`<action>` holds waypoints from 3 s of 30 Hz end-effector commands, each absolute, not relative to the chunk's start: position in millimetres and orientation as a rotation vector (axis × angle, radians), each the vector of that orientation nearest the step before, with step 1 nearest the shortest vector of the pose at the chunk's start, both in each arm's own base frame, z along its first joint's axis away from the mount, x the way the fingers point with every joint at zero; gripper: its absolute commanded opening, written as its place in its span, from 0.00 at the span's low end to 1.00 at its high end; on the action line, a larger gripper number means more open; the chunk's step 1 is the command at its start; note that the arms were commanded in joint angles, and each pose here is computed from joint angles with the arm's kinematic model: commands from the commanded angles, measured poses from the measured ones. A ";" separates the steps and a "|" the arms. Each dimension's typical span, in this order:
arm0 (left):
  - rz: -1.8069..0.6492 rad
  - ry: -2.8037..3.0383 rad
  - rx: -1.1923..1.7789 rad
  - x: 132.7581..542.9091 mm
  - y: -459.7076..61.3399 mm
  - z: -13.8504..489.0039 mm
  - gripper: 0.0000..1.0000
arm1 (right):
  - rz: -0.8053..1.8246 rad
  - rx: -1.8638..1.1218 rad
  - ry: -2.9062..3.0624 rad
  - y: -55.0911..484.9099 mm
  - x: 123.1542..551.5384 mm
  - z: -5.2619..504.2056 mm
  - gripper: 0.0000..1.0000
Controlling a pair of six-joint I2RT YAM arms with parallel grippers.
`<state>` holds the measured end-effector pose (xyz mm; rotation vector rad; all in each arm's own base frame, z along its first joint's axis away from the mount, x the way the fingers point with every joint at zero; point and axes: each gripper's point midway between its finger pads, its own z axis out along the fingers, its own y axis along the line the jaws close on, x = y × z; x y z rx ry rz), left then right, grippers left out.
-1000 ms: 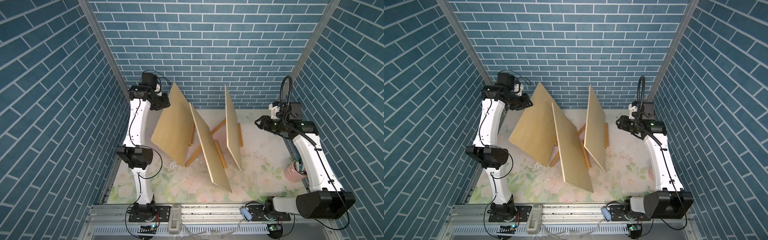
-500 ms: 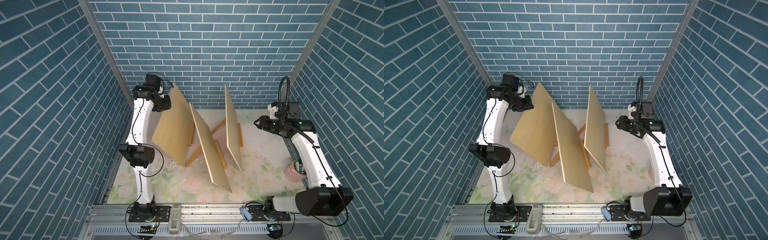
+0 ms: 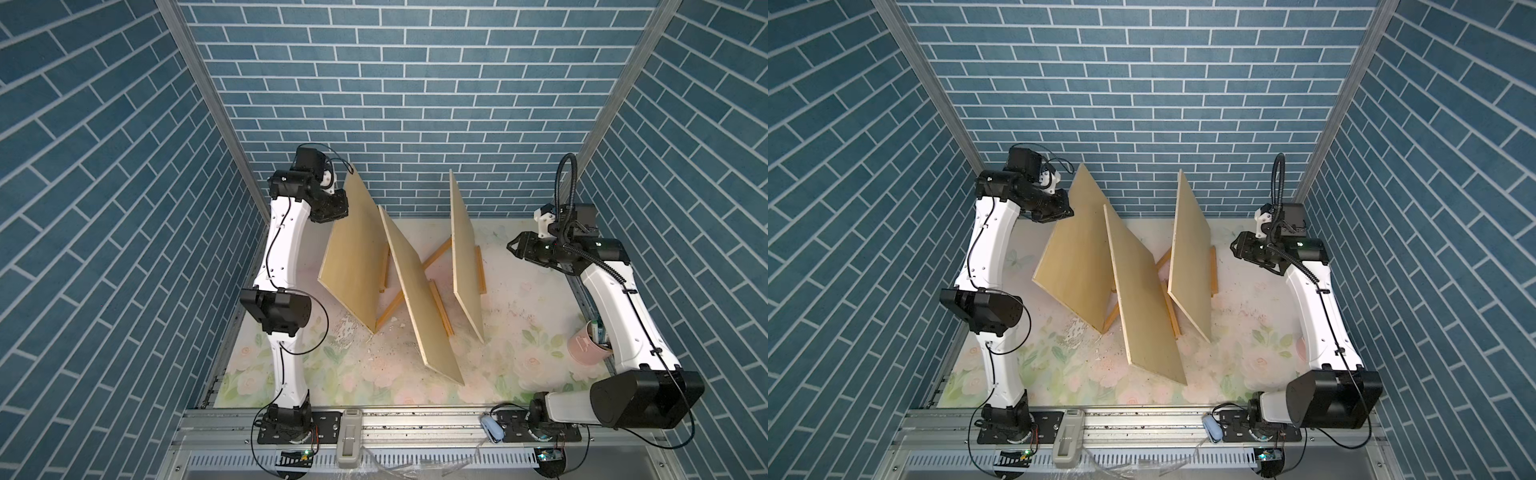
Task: Disassemble the easel
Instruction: Pick up the drawing board from the easel, then place the drawing board at the center of the board.
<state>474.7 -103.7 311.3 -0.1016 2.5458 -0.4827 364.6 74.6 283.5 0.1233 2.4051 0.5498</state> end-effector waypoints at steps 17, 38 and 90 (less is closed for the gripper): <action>-0.444 2.357 -0.036 454.5 -110.9 378.8 0.00 | 0.565 0.090 2.406 78.9 360.7 279.7 0.52; -0.494 2.054 -0.051 351.1 -92.1 502.0 0.00 | 0.619 0.044 2.385 87.9 351.3 286.5 0.52; -0.142 2.351 -0.057 419.2 -19.8 365.6 0.00 | 0.590 0.006 2.423 87.1 337.4 272.4 0.51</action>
